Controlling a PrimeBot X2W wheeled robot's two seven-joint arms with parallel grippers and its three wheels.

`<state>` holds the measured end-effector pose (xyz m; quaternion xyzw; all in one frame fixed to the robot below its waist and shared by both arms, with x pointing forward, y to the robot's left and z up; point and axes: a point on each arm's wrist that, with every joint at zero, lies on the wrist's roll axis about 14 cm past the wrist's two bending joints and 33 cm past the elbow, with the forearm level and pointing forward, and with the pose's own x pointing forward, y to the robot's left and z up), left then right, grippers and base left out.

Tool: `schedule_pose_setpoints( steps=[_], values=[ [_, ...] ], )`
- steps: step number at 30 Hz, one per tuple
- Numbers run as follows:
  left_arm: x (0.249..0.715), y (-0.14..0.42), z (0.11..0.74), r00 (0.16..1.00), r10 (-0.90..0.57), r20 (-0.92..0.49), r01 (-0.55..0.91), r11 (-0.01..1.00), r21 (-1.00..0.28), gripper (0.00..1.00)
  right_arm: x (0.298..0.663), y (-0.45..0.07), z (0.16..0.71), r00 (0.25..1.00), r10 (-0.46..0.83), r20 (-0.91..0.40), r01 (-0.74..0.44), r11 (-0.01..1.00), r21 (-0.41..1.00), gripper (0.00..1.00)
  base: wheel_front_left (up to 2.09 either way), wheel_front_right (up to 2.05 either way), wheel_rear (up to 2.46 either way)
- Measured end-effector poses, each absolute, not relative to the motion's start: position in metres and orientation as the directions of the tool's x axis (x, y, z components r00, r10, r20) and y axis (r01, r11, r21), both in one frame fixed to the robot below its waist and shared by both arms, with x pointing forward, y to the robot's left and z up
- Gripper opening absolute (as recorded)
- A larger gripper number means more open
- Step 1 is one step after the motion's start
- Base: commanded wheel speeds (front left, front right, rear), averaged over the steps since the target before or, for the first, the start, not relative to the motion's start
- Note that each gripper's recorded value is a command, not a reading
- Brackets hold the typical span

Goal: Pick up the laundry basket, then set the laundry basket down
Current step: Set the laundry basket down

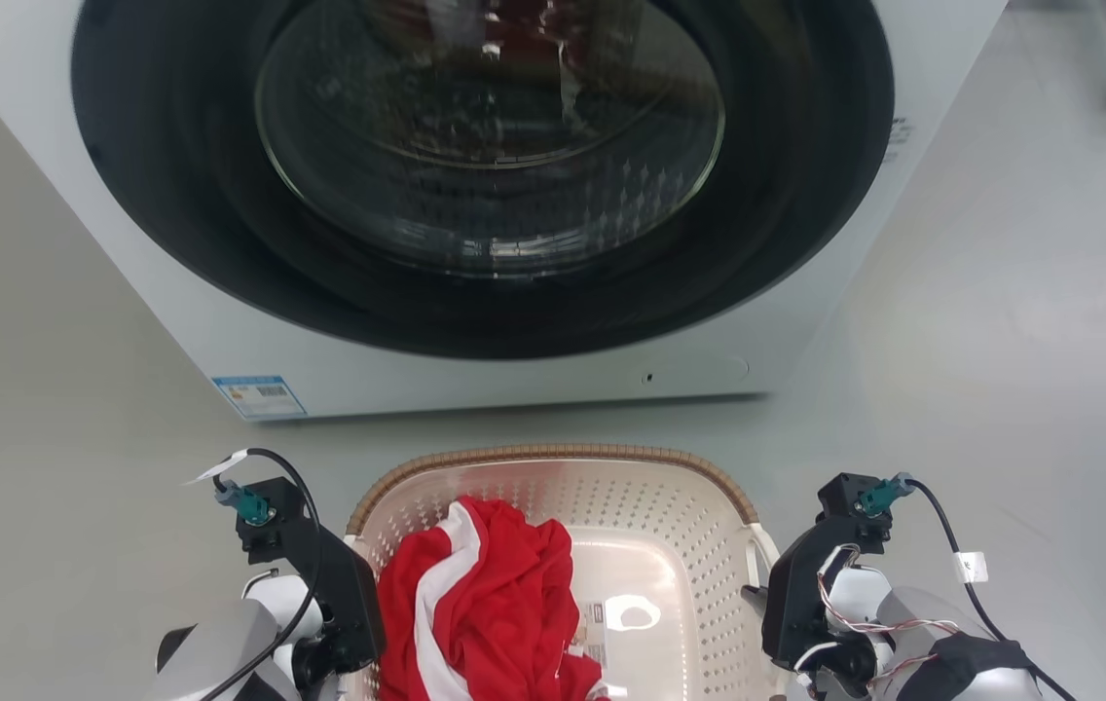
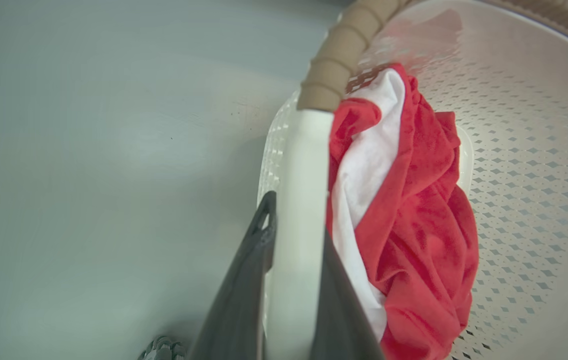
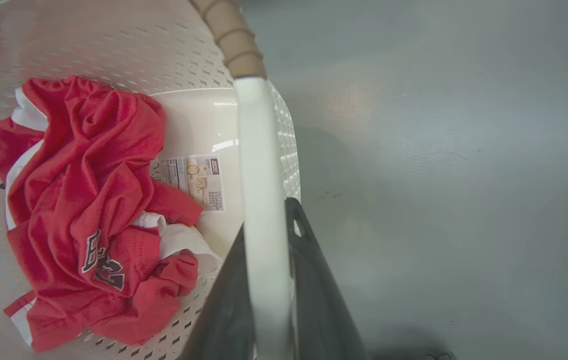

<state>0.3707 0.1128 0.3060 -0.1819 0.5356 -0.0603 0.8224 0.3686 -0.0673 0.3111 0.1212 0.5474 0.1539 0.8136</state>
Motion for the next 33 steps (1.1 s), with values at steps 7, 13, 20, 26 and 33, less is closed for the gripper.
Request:
schedule_pose_setpoints(
  steps=[7,13,20,26,33],
  values=[
    [0.377,0.112,0.282,0.430,-0.278,-0.859,-0.099,0.931,-0.351,0.00,0.378,-0.069,0.290,0.357,0.372,-0.857,-0.108,0.928,0.358,0.00,0.00,0.00,0.00],
    [0.385,0.111,0.264,0.446,-0.267,-0.854,-0.095,0.935,-0.342,0.00,0.389,-0.071,0.271,0.369,0.357,-0.858,-0.098,0.933,0.345,0.00,0.00,0.00,0.00],
    [0.400,0.109,0.244,0.467,-0.258,-0.846,-0.068,0.943,-0.325,0.00,0.401,-0.074,0.248,0.376,0.343,-0.861,-0.107,0.939,0.328,0.00,0.00,0.00,0.00],
    [0.411,0.106,0.225,0.471,-0.256,-0.844,-0.057,0.946,-0.319,0.00,0.414,-0.078,0.228,0.385,0.331,-0.862,-0.112,0.943,0.312,0.00,0.00,0.00,0.00],
    [0.418,0.105,0.199,0.449,-0.249,-0.858,-0.070,0.948,-0.312,0.00,0.424,-0.079,0.202,0.383,0.327,-0.864,-0.123,0.945,0.303,0.00,0.00,0.00,0.00]
  ],
)
